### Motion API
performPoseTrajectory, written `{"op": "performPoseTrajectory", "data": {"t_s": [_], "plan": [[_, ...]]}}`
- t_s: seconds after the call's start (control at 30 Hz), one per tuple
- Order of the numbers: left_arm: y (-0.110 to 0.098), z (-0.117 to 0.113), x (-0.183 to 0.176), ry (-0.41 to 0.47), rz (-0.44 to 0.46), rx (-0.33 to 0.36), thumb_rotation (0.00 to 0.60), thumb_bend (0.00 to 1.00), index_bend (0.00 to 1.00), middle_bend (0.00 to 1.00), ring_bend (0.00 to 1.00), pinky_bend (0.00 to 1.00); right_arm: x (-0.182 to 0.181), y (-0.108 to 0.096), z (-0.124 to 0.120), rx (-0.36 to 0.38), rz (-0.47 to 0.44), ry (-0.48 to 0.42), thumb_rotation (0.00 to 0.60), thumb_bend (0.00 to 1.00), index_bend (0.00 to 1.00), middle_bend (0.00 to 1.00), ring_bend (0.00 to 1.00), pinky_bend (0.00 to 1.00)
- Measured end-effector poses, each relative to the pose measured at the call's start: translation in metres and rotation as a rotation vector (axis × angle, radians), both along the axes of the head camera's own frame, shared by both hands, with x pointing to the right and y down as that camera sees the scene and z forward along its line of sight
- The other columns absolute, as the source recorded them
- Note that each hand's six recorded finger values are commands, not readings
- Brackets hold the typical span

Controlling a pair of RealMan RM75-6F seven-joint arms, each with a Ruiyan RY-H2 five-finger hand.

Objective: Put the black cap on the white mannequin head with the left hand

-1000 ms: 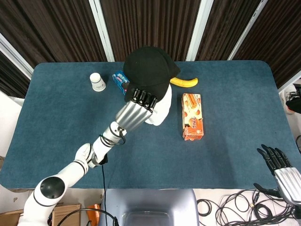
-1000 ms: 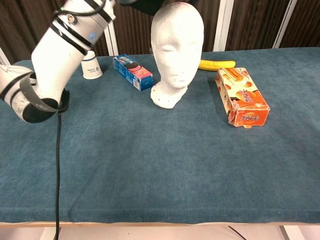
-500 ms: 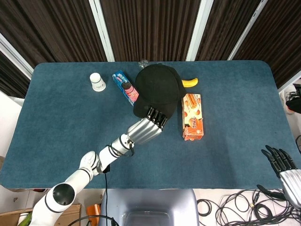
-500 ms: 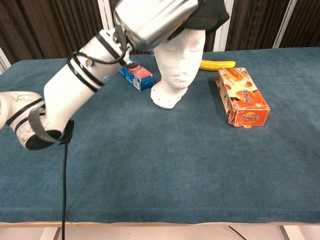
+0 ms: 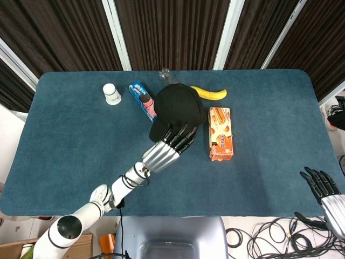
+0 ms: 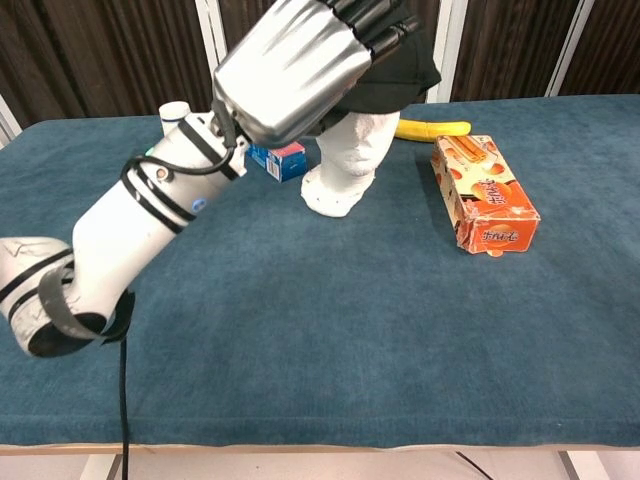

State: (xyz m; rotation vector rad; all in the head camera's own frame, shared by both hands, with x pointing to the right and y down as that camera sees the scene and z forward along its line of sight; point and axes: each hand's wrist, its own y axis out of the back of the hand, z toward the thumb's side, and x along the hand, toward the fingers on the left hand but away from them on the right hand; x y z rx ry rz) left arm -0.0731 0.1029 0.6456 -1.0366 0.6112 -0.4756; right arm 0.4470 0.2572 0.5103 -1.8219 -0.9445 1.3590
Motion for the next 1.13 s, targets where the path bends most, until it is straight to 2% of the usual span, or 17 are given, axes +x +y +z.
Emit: {"op": "performPoseTrajectory", "data": {"t_s": [0.23,0.37,0.57,0.73,0.8,0.93,1.13], "plan": [[0.025,-0.002,-0.016,0.036,0.004,-0.05,0.6,0.27,0.02,0.0,0.0,0.22,-0.002,0.0,0.003,-0.003,-0.007,0.016,0.6,0.08,0.0,0.0,0.0,0.0],[0.039,-0.003,-0.042,0.066,-0.042,-0.124,0.6,0.27,0.01,0.0,0.0,0.19,-0.004,0.001,0.006,-0.01,-0.012,0.026,0.6,0.08,0.0,0.0,0.0,0.0],[0.055,-0.005,-0.12,0.111,-0.243,-0.346,0.6,0.27,0.0,0.01,0.0,0.14,-0.011,0.002,0.013,-0.027,-0.035,0.047,0.6,0.08,0.0,0.0,0.0,0.0],[0.063,-0.013,-0.218,0.084,-0.512,-0.587,0.6,0.28,0.0,0.0,0.01,0.13,-0.017,0.003,0.019,-0.035,-0.048,0.071,0.6,0.08,0.0,0.0,0.0,0.0],[0.073,-0.021,-0.265,0.066,-0.628,-0.671,0.6,0.29,0.0,0.0,0.01,0.12,-0.018,0.003,0.021,-0.037,-0.05,0.081,0.6,0.08,0.0,0.0,0.0,0.0],[0.101,-0.036,-0.33,0.071,-0.785,-0.752,0.6,0.29,0.0,0.01,0.01,0.11,-0.021,0.002,0.026,-0.041,-0.05,0.104,0.6,0.08,0.0,0.0,0.0,0.0],[0.135,-0.032,-0.362,0.092,-0.858,-0.81,0.6,0.3,0.0,0.01,0.01,0.09,-0.025,0.001,0.035,-0.052,-0.05,0.129,0.6,0.08,0.0,0.0,0.0,0.0]]}}
